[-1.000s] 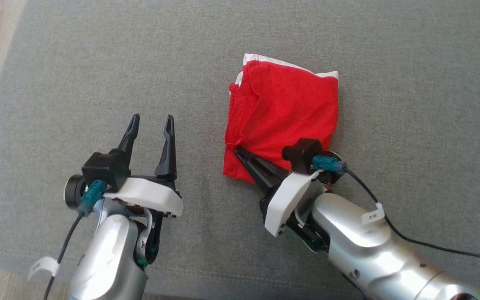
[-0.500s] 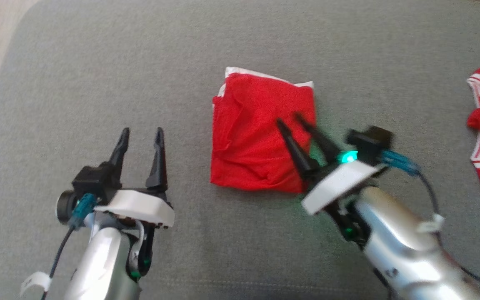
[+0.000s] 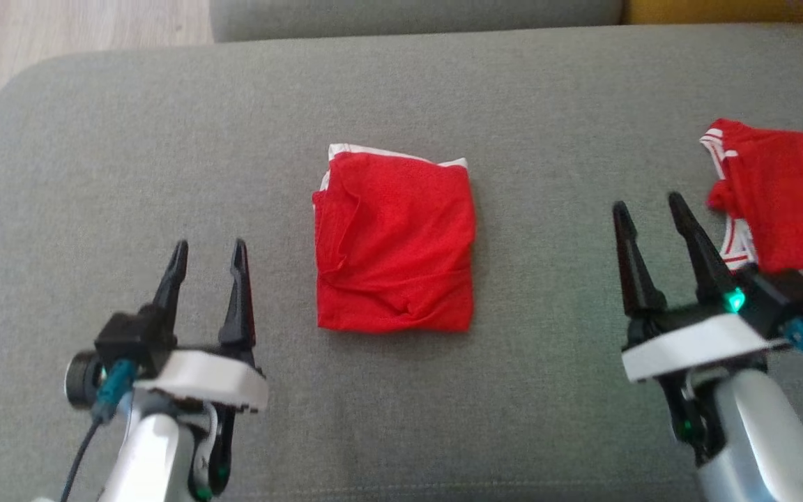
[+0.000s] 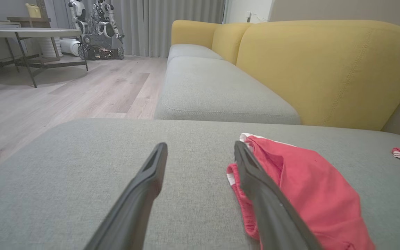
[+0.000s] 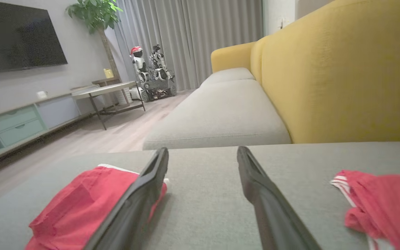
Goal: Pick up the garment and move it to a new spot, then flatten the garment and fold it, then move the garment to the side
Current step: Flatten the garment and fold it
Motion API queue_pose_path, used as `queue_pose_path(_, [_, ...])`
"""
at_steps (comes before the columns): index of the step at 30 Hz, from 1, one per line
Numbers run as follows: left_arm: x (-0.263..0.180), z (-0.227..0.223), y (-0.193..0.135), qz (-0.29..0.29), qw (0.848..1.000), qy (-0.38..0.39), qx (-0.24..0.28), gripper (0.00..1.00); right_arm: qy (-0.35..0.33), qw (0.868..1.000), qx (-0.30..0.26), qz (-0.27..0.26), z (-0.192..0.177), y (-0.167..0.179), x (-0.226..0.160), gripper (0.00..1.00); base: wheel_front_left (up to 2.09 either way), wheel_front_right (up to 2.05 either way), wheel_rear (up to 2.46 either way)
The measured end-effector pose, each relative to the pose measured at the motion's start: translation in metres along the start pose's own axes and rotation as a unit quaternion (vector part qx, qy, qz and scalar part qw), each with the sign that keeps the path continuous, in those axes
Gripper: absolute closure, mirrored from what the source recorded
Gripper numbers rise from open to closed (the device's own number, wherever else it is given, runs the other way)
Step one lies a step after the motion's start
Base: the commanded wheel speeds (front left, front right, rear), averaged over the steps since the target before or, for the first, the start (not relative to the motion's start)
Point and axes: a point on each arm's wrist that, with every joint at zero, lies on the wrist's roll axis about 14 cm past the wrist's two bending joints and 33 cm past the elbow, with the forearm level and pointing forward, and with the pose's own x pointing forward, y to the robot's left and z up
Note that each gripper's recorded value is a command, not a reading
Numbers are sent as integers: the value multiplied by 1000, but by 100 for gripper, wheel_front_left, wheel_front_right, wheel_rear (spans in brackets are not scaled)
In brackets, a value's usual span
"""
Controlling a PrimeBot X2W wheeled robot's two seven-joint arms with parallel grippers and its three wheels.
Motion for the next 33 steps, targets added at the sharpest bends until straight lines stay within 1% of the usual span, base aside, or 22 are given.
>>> queue_pose_path(3, [-10,-4,-1,0,1000,7,1,0,9,1000,-9,-24,1,-9,-17,0,0,0,0])
queue_pose_path(7, [-27,-10,0,5,1000,19,2,0,17,999,-17,-39,4,-11,-35,0,0,0,0])
queue_pose_path(16, [-55,-14,7,21,999,34,10,0,29,998,-25,-57,6,-12,-63,0,0,0,0])
queue_pose_path(26, [-71,-9,9,26,999,33,13,0,29,997,-32,-67,11,-12,-76,0,0,0,0])
queue_pose_path(33, [-71,-6,10,26,999,32,14,0,33,996,-29,-75,9,-14,-81,0,0,0,0])
